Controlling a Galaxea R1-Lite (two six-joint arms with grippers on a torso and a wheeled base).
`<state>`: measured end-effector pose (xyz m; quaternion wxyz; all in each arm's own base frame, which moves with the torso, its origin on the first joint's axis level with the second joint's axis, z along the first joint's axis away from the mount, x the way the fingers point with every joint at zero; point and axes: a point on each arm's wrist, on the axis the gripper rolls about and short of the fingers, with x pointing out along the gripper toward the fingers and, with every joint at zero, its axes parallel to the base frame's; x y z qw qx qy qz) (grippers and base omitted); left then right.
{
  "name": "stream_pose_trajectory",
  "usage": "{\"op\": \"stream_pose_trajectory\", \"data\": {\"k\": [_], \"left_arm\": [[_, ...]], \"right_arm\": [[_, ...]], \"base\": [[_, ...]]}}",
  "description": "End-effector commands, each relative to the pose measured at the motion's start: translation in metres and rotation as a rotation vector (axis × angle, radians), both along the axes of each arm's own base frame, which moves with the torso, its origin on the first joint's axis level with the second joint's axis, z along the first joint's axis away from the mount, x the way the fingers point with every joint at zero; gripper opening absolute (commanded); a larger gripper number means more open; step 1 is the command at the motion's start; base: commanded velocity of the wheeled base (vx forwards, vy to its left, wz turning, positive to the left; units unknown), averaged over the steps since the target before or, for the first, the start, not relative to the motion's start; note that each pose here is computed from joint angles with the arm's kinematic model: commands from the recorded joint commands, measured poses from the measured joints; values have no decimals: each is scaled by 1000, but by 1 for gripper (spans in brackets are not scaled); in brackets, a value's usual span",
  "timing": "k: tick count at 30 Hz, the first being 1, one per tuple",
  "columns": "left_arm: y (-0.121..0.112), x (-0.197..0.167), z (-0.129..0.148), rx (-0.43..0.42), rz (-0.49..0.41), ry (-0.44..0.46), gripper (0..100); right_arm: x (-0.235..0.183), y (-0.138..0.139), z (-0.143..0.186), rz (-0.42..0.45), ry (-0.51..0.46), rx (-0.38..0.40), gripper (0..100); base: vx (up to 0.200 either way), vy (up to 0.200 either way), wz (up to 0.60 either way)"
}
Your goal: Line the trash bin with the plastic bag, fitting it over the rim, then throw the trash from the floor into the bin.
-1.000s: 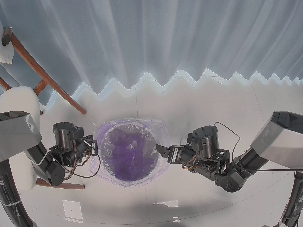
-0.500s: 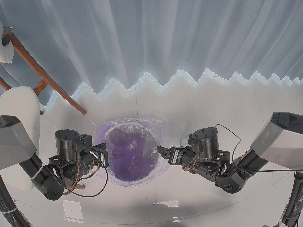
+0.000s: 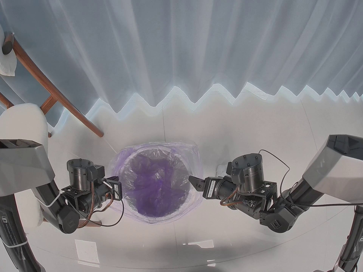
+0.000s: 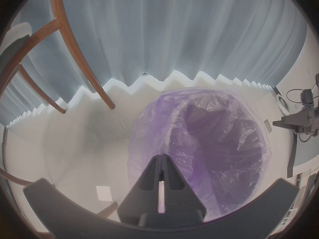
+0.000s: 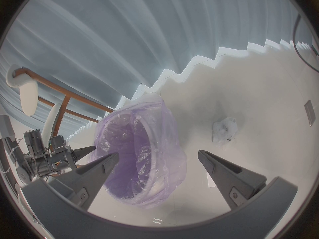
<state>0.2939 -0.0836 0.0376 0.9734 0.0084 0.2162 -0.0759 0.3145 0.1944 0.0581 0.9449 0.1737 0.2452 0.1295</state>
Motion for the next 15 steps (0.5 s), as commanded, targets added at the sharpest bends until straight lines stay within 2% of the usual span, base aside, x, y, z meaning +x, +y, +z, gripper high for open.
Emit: {"op": "stream_pose_trajectory", "data": {"k": [1,7,15], "left_arm": [[3,7,-23,8,13,23,0],[4,17,-40,0,24,-22,0],[3,17,-26,-16,23,-64,0]], "right_arm": [[-1,0,2,0,-3,2,100],[1,1,2,-3,-3,10,100],[22,14,7,-10,-47,66,100]], "base": [[0,0,0],[0,0,0],[0,0,0]]}}
